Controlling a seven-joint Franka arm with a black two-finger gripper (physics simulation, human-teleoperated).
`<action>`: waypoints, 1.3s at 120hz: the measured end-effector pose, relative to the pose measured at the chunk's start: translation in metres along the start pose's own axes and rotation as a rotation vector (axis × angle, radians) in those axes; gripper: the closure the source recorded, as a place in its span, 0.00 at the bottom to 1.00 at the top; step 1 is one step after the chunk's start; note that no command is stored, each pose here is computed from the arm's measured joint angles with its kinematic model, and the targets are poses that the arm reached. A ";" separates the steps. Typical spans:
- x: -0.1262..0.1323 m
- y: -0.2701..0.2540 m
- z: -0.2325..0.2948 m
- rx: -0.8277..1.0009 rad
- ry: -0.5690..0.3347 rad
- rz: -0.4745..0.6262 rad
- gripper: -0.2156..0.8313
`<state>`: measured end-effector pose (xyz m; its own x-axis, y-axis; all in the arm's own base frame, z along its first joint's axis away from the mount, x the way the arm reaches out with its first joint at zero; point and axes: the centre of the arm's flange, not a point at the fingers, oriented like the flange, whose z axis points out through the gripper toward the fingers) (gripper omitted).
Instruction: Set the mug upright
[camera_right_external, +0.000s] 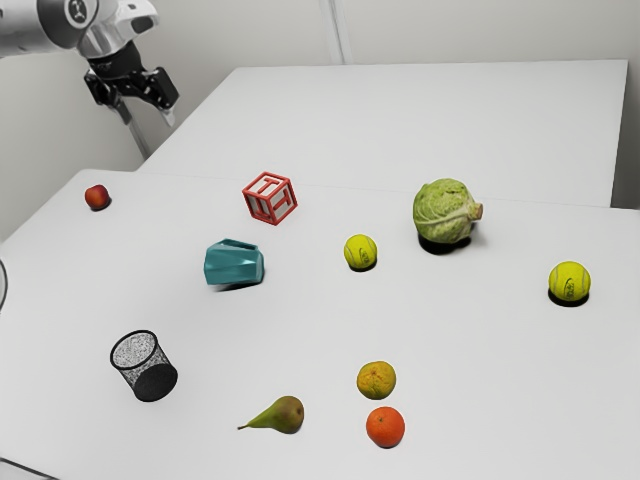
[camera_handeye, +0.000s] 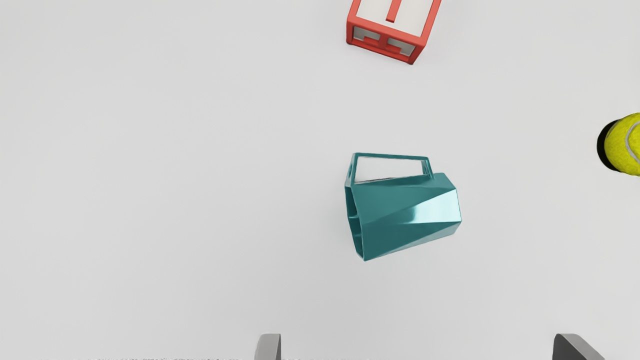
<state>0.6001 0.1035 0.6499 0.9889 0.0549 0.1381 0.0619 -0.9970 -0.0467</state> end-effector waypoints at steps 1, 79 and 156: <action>-0.001 0.002 -0.002 -0.005 0.001 0.003 0.22; -0.093 -0.168 0.306 -0.833 0.005 -0.351 0.22; -0.064 -0.107 0.379 -1.049 0.139 -0.110 0.22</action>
<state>0.5815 0.2273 0.2708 0.9567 0.2068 0.2050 -0.0633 -0.5394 0.8397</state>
